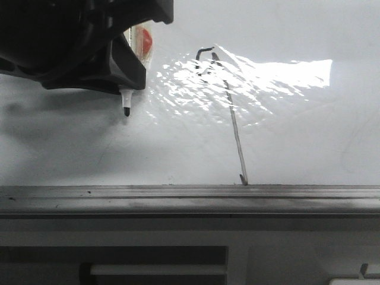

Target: Write number 9 on whiteboard

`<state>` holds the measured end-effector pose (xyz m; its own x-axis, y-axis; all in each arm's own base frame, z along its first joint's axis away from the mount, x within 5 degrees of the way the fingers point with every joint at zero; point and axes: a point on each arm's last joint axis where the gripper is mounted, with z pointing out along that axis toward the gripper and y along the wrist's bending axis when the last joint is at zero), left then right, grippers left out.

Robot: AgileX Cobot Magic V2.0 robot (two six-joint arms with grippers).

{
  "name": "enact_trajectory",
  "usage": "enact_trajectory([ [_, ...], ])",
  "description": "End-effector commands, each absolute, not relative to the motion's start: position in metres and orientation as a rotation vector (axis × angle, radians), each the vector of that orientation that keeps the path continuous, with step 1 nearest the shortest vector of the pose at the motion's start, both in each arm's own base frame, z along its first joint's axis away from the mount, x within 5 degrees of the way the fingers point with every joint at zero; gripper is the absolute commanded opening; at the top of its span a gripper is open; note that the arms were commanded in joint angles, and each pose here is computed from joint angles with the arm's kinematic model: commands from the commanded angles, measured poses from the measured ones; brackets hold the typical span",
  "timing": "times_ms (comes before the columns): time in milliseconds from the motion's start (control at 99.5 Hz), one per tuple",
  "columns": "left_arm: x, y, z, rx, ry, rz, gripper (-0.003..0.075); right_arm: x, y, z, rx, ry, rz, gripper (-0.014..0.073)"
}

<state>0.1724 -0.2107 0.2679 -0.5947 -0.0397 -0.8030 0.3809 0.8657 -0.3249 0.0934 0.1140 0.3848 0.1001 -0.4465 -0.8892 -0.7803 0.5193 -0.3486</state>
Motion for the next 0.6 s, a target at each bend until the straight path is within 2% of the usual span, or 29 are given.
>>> enact_trajectory([
  [0, 0.1822, -0.2030, 0.2765, 0.156, 2.118, -0.566, -0.0020, 0.0950, 0.1149, 0.4027, -1.033, 1.435, 0.350, -0.0041],
  [211, 0.1822, -0.2029, 0.2765, 0.157, 2.117, -0.563, -0.0019, 0.0961, 0.1140, 0.4028, -1.026, 1.439, 0.343, -0.0041],
  [271, 0.1822, -0.2029, 0.2765, 0.157, 2.117, -0.563, 0.0001, 0.0971, 0.1132, 0.4028, -1.019, 1.443, 0.337, -0.0041],
  [342, 0.1825, -0.2023, 0.2764, 0.153, 2.117, -0.556, 0.0078, 0.0978, 0.1125, 0.4028, -1.014, 1.446, 0.332, -0.0041],
  [472, 0.1833, -0.2008, 0.2763, 0.141, 2.116, -0.537, 0.0290, 0.0983, 0.1121, 0.4028, -1.001, 1.456, 0.340, -0.0041],
  [533, 0.1834, -0.2007, 0.2763, 0.140, 2.116, -0.536, 0.0339, 0.0983, 0.1121, 0.4028, -0.994, 1.462, 0.347, -0.0041],
  [593, 0.1835, -0.2005, 0.2763, 0.139, 2.115, -0.533, 0.0349, 0.0983, 0.1121, 0.4028, -0.992, 1.463, 0.349, -0.0041],
])
